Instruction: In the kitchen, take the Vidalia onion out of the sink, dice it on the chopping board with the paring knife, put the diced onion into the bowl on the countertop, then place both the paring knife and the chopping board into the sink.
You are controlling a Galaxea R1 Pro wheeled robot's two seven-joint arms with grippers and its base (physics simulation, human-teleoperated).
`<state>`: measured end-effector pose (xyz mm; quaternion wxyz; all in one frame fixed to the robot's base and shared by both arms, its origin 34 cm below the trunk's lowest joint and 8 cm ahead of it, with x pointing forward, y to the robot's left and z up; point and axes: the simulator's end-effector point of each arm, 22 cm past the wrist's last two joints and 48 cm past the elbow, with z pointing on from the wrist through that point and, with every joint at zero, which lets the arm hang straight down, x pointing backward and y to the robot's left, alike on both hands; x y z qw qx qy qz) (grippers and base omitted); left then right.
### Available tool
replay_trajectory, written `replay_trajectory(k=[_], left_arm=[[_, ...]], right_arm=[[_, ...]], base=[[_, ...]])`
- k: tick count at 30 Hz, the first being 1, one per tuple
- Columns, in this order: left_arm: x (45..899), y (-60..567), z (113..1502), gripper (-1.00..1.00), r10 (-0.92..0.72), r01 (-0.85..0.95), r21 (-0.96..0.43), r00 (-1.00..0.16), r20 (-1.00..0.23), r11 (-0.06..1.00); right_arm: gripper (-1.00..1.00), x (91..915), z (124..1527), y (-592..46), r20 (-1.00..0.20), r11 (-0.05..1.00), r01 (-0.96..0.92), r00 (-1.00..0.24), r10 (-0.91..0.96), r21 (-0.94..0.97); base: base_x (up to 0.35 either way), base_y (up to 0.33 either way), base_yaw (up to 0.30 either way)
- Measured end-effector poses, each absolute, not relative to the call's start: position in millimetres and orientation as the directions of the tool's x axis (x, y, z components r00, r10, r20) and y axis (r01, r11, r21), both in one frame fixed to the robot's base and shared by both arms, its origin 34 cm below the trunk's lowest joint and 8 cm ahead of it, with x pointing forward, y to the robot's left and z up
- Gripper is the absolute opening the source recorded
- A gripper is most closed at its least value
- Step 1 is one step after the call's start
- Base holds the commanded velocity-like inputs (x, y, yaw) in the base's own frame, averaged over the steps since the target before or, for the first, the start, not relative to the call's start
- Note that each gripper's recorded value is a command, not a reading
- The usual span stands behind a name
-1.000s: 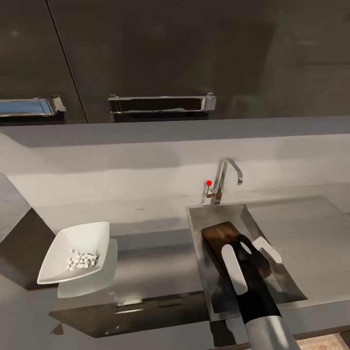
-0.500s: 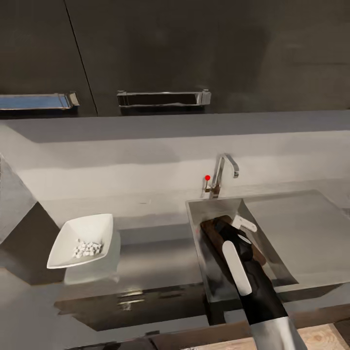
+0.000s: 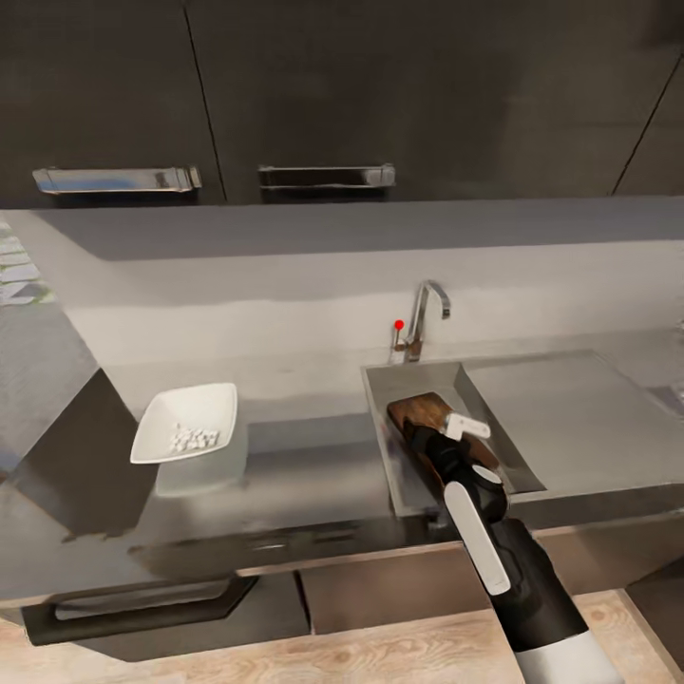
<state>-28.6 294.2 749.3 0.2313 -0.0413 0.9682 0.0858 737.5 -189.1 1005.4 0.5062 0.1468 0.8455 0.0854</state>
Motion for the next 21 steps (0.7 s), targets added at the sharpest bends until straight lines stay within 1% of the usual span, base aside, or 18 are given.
replay_trajectory(k=[21], left_arm=[[-28.5,294.2,749.3,1.00,-0.040,-0.120,0.147,-0.890,-0.455,0.982]], right_arm=[[1.00,734.3,1004.9,-187.7,-0.833,0.941,0.158,-0.439,0.338,0.299]], base=[[-0.331,0.000,0.000]])
